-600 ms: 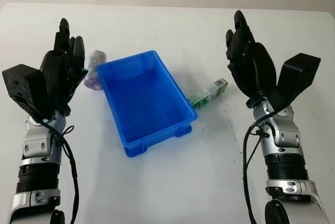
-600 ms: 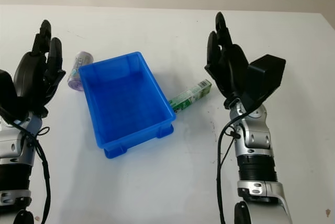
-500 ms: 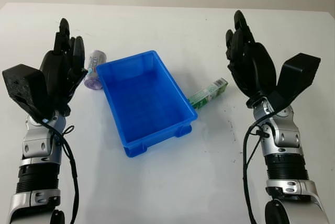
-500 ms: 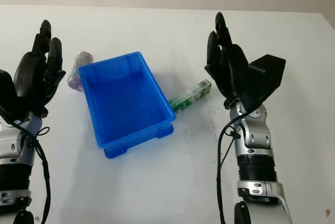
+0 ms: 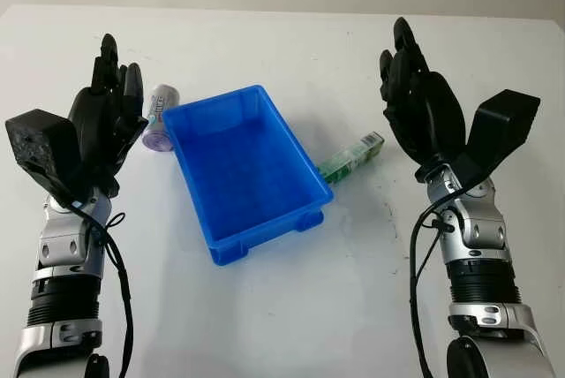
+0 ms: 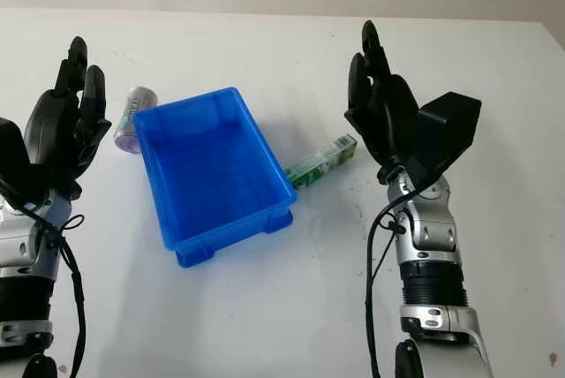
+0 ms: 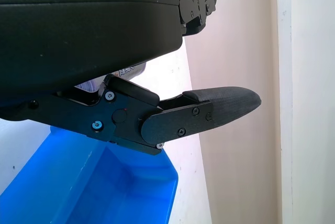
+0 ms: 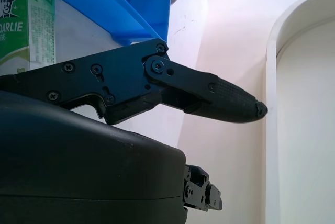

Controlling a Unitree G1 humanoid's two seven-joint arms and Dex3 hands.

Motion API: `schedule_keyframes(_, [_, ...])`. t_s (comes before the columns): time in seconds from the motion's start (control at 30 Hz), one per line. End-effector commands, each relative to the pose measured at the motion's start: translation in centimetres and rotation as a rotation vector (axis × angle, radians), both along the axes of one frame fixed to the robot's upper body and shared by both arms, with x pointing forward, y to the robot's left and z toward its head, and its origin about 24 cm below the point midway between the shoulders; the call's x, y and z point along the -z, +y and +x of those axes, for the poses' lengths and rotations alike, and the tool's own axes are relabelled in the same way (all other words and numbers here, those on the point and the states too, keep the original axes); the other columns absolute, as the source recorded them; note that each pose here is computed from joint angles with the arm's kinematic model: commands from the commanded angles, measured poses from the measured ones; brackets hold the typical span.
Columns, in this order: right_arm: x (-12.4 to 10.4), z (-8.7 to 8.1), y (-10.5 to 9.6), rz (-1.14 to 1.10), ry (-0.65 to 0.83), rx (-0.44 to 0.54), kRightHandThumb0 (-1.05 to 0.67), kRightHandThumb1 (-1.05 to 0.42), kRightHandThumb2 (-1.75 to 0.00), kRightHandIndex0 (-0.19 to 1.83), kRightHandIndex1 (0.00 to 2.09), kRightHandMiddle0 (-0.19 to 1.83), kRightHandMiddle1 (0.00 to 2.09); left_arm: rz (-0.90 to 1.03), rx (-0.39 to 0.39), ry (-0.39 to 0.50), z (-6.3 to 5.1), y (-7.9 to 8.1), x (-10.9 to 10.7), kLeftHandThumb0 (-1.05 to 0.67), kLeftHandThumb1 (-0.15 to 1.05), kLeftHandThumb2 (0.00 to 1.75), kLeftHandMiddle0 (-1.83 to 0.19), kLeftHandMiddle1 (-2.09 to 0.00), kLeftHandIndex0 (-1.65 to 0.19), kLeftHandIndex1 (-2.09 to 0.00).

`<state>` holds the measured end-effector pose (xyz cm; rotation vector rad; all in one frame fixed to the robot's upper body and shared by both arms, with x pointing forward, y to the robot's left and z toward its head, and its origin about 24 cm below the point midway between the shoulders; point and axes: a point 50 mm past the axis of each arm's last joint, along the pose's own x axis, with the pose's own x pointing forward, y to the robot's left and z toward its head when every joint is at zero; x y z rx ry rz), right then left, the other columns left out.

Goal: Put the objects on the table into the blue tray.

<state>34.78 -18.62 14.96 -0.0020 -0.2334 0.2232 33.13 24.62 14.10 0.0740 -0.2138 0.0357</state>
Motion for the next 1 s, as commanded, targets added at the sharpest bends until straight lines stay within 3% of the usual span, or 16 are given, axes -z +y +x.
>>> schedule_keyframes(0.0, [-1.9, 0.3, -0.7, -0.032, -0.056, 0.001, -0.74, -1.05, -0.60, -0.19, 0.00, -0.19, 0.00, 0.016, -0.002, -0.025, 0.1, 0.2, -0.8, -0.78, 1.05, 0.64, 0.19, -0.04, 0.19, 0.00])
schedule_keyframes(0.23, [-5.5, 1.1, -2.4, -0.424, -0.153, -0.027, -0.77, -1.05, -0.18, -0.19, 0.00, -0.19, 0.00, 0.020, -0.001, -0.017, 0.1, 0.1, -0.8, -0.77, 1.05, 0.64, 0.19, -0.04, 0.19, 0.00])
schedule_keyframes(0.33, [-7.0, 1.3, -3.2, -0.587, -0.146, -0.054, -0.76, -0.96, -0.06, -0.17, 0.01, -0.16, 0.02, 0.008, 0.001, -0.017, 0.1, 0.0, -0.8, -0.76, 1.05, 0.64, 0.19, -0.05, 0.19, 0.00])
schedule_keyframes(0.63, [-10.3, 1.0, -2.9, -1.003, -0.163, -0.126, -0.75, -0.78, -0.03, -0.02, 0.09, 0.01, 0.09, 0.007, 0.009, -0.018, 0.2, -0.1, -0.8, -0.76, 1.05, 0.63, 0.19, -0.05, 0.19, 0.00])
schedule_keyframes(0.97, [-9.7, 0.4, -1.3, -1.374, -0.242, -0.178, -0.63, -0.71, -0.05, 0.32, 0.18, 0.34, 0.11, 0.008, 0.009, -0.015, 0.3, -0.2, -0.9, -0.76, 1.05, 0.64, 0.19, -0.03, 0.19, 0.00])
